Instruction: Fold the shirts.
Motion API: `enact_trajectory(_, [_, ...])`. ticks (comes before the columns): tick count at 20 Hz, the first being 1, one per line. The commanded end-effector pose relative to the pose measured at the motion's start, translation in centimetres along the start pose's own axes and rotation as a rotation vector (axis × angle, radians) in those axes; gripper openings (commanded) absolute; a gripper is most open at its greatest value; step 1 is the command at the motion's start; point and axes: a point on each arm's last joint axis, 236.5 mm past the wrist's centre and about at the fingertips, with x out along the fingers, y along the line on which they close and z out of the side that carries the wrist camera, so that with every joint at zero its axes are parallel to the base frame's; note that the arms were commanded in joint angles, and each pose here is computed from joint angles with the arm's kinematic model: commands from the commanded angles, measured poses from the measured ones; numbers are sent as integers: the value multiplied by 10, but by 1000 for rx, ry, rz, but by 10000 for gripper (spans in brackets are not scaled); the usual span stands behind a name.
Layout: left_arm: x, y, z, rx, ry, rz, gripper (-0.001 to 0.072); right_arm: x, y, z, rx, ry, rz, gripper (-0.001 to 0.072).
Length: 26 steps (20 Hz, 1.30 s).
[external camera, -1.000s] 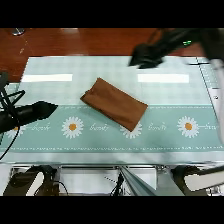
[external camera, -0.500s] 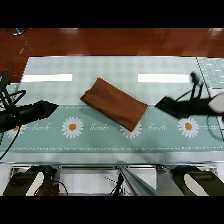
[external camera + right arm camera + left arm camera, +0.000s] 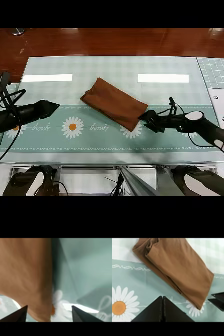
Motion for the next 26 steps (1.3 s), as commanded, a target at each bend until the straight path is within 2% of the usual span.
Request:
enact_trajectory(1, [0,-1,0,-4,2,-6,27,22,13,11,-9,86,38,627])
enact_trajectory(4, [0,-1,0,-4,1,-6,27,37,20,24,-5,106,34,606])
enact_trajectory(6, [0,-1,0,0,1,-6,27,53,33,18,-52,150,31,511])
enact_trajectory(7, [0,-1,0,-1,1,-6,27,60,42,14,-96,173,29,388])
enact_trajectory(8, [0,-1,0,-1,1,-6,27,65,53,12,-172,195,29,64])
enact_trajectory(9, [0,-1,0,-1,2,-6,27,64,70,15,-245,199,40,21])
enact_trajectory(12, [0,-1,0,0,2,-5,27,37,138,36,-422,189,87,22])
enact_trajectory(15, [0,-2,0,-8,2,-9,27,-18,232,44,-627,170,199,21])
enact_trajectory(17, [0,-4,-2,-11,9,-16,27,-60,262,69,-722,73,120,21])
enact_trajectory(22, [0,-4,-3,-10,15,-16,27,-177,283,128,-726,-157,17,21])
enact_trajectory(26, [0,-4,-12,-9,52,-19,27,-260,236,160,-599,-254,-53,21])
